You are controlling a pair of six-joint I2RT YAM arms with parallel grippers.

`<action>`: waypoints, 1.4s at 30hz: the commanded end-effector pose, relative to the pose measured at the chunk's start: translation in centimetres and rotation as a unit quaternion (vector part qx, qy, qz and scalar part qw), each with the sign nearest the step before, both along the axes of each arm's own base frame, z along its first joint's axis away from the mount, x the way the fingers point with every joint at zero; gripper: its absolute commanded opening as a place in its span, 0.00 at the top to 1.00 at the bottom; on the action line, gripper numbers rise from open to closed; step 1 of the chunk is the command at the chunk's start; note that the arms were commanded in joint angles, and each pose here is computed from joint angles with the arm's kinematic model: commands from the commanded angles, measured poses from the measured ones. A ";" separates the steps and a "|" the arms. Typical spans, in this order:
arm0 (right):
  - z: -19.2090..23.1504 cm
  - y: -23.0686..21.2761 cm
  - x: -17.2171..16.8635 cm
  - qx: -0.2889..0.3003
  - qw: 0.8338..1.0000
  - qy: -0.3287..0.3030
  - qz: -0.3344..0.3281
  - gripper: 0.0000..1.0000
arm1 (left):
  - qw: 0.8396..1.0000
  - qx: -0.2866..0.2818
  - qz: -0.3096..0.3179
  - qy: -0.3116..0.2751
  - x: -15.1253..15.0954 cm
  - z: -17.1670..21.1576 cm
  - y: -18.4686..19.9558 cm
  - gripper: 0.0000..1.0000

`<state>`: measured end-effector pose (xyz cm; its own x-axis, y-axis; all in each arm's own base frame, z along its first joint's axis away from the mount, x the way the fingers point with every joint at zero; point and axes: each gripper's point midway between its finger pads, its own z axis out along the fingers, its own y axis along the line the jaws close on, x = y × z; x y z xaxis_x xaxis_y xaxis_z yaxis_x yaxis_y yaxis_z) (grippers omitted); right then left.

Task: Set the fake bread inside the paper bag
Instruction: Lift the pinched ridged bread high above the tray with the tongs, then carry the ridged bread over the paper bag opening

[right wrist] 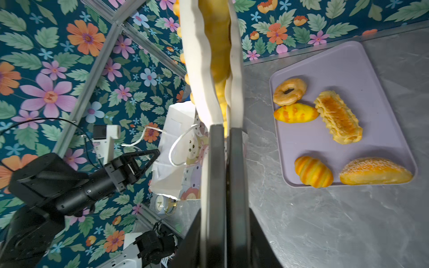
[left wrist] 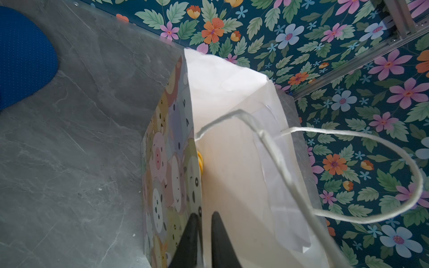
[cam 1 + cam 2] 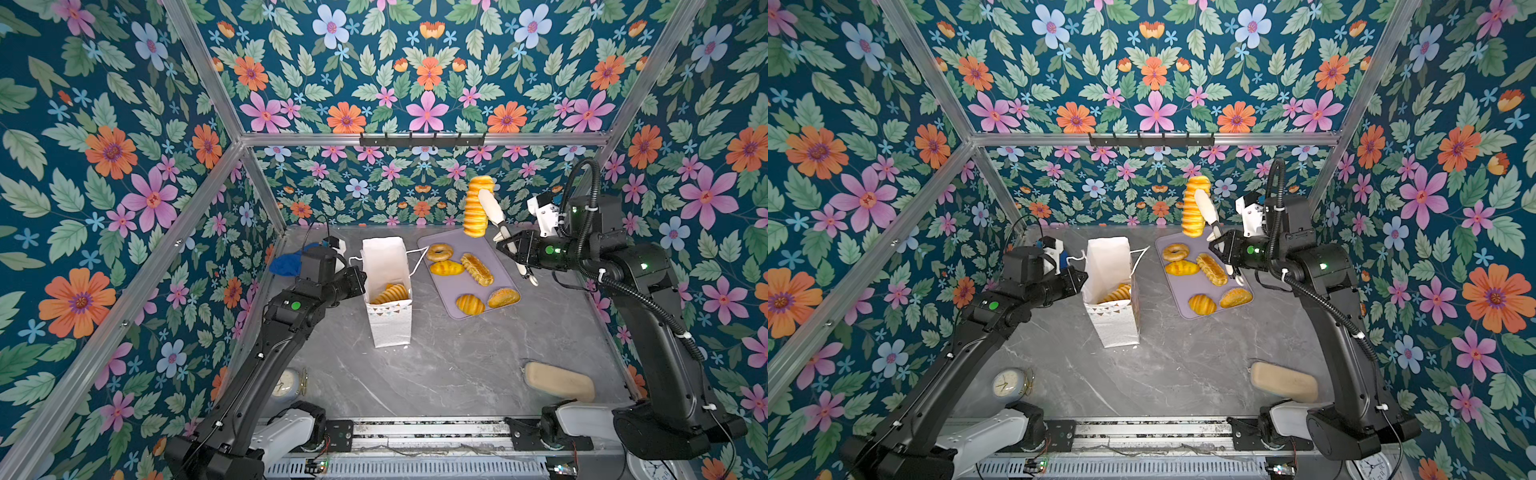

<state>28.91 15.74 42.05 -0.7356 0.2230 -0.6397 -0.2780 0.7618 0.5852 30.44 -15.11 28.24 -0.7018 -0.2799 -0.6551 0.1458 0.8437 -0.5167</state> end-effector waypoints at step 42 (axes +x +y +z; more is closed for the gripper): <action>0.1 13.0 -2.4 0.054 0.986 0.001 0.157 0.78 | 1.000 -0.015 0.007 -0.004 -0.3 0.2 0.1 0.86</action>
<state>26.10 28.30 41.32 -0.8094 0.0412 -0.5858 -0.4611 0.5730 0.6775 30.00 -14.96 28.06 -0.7037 -0.3014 -0.6434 0.1302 0.8356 -0.5337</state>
